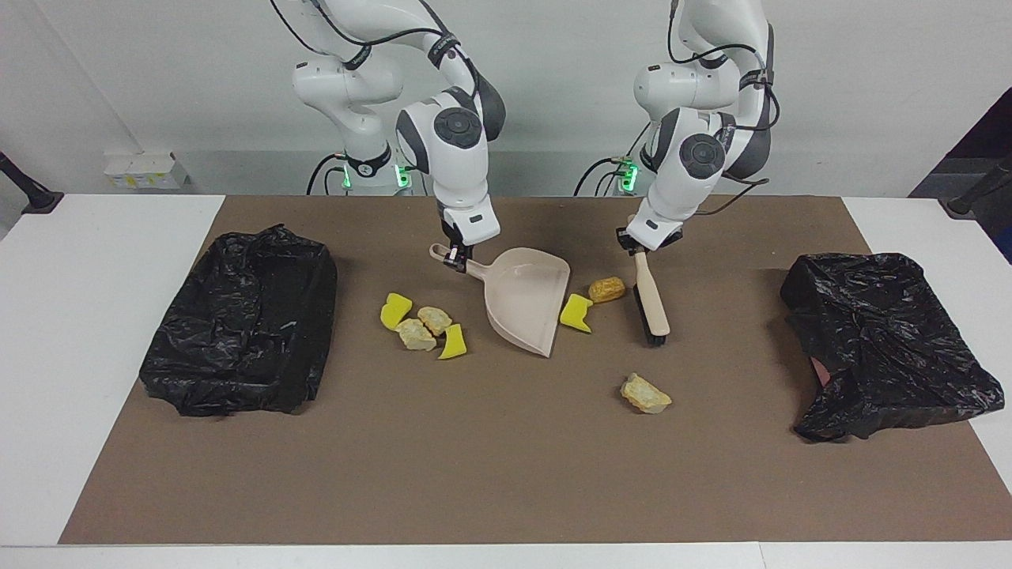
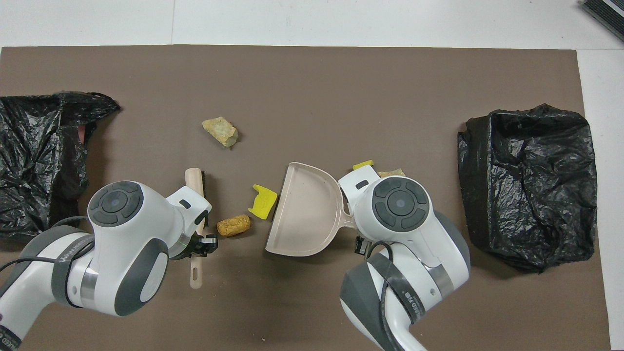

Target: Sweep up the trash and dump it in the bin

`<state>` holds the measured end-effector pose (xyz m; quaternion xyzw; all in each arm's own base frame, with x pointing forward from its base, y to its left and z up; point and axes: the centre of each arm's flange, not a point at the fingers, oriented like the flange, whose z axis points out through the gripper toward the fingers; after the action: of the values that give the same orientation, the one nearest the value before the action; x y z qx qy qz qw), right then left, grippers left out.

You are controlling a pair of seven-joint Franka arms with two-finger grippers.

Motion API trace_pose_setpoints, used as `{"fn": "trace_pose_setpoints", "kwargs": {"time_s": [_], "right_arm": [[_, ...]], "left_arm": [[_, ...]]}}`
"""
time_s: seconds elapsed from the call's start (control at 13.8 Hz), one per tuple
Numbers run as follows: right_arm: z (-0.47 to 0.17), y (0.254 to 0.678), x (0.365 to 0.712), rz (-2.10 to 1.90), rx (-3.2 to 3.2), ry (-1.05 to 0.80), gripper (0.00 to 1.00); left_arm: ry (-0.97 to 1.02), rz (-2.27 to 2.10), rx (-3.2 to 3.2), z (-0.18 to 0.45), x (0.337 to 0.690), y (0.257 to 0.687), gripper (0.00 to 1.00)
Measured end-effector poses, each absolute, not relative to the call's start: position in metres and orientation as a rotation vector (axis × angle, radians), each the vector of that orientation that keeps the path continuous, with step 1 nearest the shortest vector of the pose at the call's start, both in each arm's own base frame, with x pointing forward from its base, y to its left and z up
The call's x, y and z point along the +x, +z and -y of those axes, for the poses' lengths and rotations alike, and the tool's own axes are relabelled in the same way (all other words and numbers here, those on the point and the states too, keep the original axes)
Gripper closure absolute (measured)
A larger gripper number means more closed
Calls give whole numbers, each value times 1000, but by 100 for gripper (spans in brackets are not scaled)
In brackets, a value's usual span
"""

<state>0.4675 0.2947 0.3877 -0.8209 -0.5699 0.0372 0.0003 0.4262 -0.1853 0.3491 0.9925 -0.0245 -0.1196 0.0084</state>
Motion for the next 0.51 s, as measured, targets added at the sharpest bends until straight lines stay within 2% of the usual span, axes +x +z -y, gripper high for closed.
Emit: {"fn": "trace_pose_setpoints", "kwargs": {"time_s": [0.29, 0.51], "right_arm": [[-308, 380, 463, 1718, -2623, 94, 69], [-310, 375, 461, 1705, -2628, 100, 69]], "left_arm": [[-282, 198, 3037, 221, 428, 338, 74], [-252, 378, 3000, 275, 405, 345, 74]]}}
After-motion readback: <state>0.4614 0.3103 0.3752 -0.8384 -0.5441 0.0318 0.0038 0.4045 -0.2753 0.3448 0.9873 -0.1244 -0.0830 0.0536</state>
